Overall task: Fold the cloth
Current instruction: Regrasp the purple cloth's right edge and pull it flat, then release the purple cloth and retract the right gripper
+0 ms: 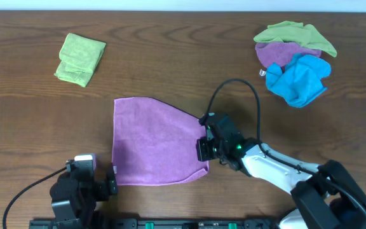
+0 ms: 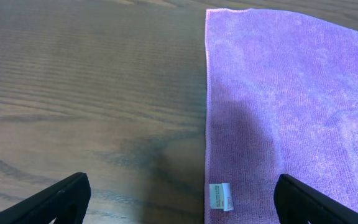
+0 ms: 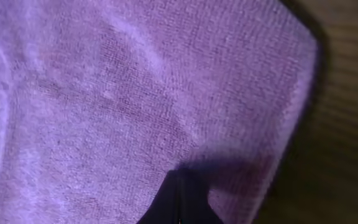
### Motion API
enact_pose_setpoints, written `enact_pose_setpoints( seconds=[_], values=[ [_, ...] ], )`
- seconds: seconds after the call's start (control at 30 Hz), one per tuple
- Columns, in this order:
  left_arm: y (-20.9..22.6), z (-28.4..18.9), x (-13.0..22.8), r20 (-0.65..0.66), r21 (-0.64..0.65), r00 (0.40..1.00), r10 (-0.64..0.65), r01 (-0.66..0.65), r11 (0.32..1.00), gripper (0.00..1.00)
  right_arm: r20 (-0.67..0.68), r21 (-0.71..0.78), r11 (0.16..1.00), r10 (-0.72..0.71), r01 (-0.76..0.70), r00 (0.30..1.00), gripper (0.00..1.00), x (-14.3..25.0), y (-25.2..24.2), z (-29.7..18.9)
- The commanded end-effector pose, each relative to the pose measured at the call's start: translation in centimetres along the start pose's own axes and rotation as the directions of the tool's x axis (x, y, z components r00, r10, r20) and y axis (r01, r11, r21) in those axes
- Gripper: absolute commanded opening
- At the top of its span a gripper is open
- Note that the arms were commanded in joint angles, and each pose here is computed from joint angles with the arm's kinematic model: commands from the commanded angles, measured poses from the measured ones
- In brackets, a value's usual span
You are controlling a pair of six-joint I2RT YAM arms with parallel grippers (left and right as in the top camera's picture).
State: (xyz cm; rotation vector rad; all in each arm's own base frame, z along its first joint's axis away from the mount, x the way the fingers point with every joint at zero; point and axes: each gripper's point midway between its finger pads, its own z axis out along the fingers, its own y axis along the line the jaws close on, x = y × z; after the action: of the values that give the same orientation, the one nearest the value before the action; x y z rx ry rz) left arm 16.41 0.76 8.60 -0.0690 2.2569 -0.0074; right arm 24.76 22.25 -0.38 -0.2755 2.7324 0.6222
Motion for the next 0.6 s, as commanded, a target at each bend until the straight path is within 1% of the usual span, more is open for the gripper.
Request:
enact_pose_setpoints(
  seconds=[0.0, 0.13, 0.2, 0.3, 0.37, 0.47, 0.57],
  values=[
    [0.1, 0.2, 1.7, -0.063, -0.005, 0.998, -0.005, 0.005, 1.0, 0.95, 0.026, 0.155, 0.986, 0.066, -0.069, 0.997, 0.01, 0.1, -3.1, -0.2],
    [0.1, 0.2, 1.7, -0.063, -0.004, 0.998, -0.005, 0.005, 1.0, 0.95, 0.039, 0.274, 0.943, 0.184, -0.188, 0.982, 0.01, 0.6, -6.4, -0.9],
    [0.1, 0.2, 1.7, -0.063, -0.004, 0.998, -0.005, 0.005, 1.0, 0.95, 0.063, 0.336, 0.905, 0.254, -0.26, 0.965, 0.01, 0.8, -8.3, -1.5],
    [0.1, 0.2, 1.7, -0.063, -0.004, 0.998, -0.005, 0.005, 1.0, 0.95, 0.082, 0.406, 0.84, 0.36, -0.361, 0.929, 0.01, 1.4, -10.9, -2.6],
    [0.1, 0.2, 1.7, -0.063, -0.004, 0.998, -0.005, 0.005, 1.0, 0.95, 0.078, 0.426, 0.797, 0.439, -0.428, 0.895, 0.01, 2.1, -12.0, -3.2],
    [0.1, 0.2, 1.7, -0.063, -0.005, 0.998, -0.005, 0.005, 1.0, 0.95, 0.012, 0.414, 0.789, 0.495, -0.455, 0.869, 0.01, 3.4, -11.7, -3.4],
    [0.1, 0.2, 1.7, -0.063, -0.005, 0.998, -0.005, 0.005, 1.0, 0.95, -0.065, 0.377, 0.821, 0.484, -0.428, 0.873, 0.01, 4.4, -10.3, -3.1]
  ],
)
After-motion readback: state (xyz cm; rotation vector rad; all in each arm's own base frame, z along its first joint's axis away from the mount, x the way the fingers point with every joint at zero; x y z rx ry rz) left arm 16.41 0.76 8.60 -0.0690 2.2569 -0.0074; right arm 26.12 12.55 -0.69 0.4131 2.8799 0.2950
